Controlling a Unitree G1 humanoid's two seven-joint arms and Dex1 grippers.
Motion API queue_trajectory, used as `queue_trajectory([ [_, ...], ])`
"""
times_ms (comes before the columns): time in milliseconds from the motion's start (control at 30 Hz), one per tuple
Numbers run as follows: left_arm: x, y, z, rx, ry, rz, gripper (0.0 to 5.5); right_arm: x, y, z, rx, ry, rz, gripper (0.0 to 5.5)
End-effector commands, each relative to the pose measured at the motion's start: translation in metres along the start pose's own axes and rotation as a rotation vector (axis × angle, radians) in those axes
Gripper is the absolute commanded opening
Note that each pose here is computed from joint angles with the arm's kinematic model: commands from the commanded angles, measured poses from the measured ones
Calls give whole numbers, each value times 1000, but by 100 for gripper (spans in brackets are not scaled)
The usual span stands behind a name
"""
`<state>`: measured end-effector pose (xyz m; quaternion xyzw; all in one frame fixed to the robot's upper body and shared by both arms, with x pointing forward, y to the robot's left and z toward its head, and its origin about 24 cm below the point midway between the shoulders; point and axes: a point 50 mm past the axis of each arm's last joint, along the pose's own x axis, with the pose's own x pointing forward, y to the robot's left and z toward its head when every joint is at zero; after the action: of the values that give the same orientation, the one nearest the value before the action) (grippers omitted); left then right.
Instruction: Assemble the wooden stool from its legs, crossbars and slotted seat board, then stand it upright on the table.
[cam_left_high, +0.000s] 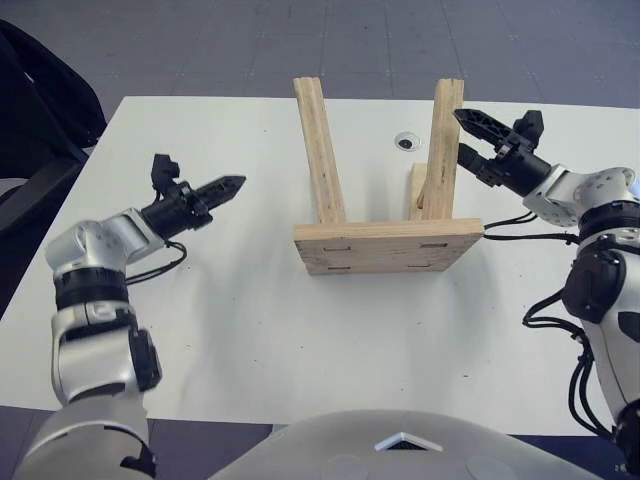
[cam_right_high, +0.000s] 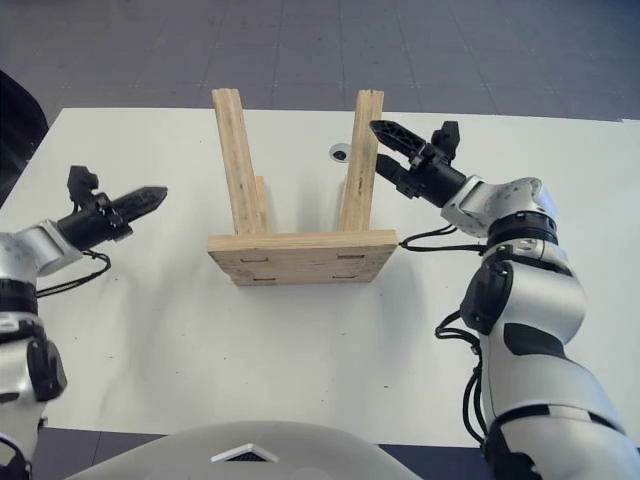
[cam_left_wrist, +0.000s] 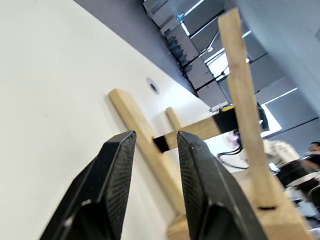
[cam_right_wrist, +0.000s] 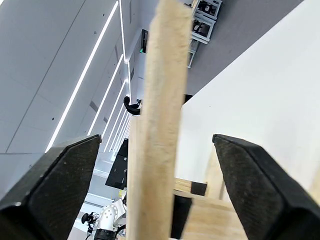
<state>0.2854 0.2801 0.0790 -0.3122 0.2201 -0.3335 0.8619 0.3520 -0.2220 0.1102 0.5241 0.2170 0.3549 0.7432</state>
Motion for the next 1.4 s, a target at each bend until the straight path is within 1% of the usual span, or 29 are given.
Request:
queue_trajectory([
  [33, -12, -33, -44, 322, 94, -118, 150, -68, -10, 21, -126, -30, -218, 407],
  [100, -12, -45, -56, 372, 137, -192, 187, -80, -12, 17, -219, 82, -262, 410],
  [133, -11, -49, -59, 385, 145, -212, 202, -83, -12, 15, -247, 124, -266, 426],
  [200, -10, -58, -63, 475, 212, -280, 236, -96, -11, 4, -538, 360, -303, 461],
  [233, -10, -60, -63, 529, 239, -295, 250, -102, -8, -4, -699, 492, -285, 476],
  [267, -10, -60, -62, 579, 254, -301, 269, -106, -4, -12, -791, 595, -250, 499],
  [300, -8, -59, -58, 615, 249, -302, 285, -110, -1, -18, -858, 670, -218, 501],
  [333, -6, -58, -55, 643, 241, -303, 285, -113, 1, -22, -902, 724, -194, 501],
  [433, 7, -58, -48, 713, 221, -331, 285, -111, 7, -32, -996, 792, -97, 501],
  [600, 20, -55, -43, 746, 227, -362, 285, -81, 17, -34, -1081, 735, 5, 501],
  [733, 26, -57, -44, 725, 242, -411, 285, -60, 19, -44, -1087, 731, 81, 501],
  [767, 27, -57, -44, 722, 247, -416, 268, -57, 19, -46, -1085, 736, 99, 501],
  [800, 27, -56, -44, 721, 250, -420, 258, -54, 20, -49, -1084, 744, 118, 482],
  [867, 29, -55, -44, 716, 258, -433, 220, -50, 20, -52, -1083, 765, 141, 446],
  [900, 30, -54, -44, 713, 261, -438, 213, -49, 20, -52, -1084, 774, 144, 435],
  [933, 30, -54, -43, 710, 263, -445, 189, -48, 19, -51, -1077, 776, 149, 409],
  [967, 32, -54, -43, 708, 260, -453, 182, -47, 19, -50, -1077, 780, 150, 400],
  [1000, 33, -54, -42, 706, 258, -458, 160, -46, 18, -49, -1077, 782, 151, 374],
  [1033, 35, -55, -43, 700, 261, -475, 151, -46, 18, -49, -1073, 785, 155, 358],
  [1133, 37, -60, -48, 672, 275, -530, 148, -46, 15, -49, -1058, 800, 163, 307],
  [1167, 36, -61, -47, 662, 276, -544, 146, -47, 15, -50, -1048, 807, 166, 280],
  [1233, 34, -65, -43, 627, 272, -568, 145, -46, 16, -52, -1033, 812, 176, 245],
  [1300, 28, -72, -31, 570, 248, -582, 145, -44, 30, -48, -991, 783, 199, 207],
  [1400, 11, -82, -15, 481, 229, -597, 145, -46, 64, -42, -956, 782, 268, 184],
])
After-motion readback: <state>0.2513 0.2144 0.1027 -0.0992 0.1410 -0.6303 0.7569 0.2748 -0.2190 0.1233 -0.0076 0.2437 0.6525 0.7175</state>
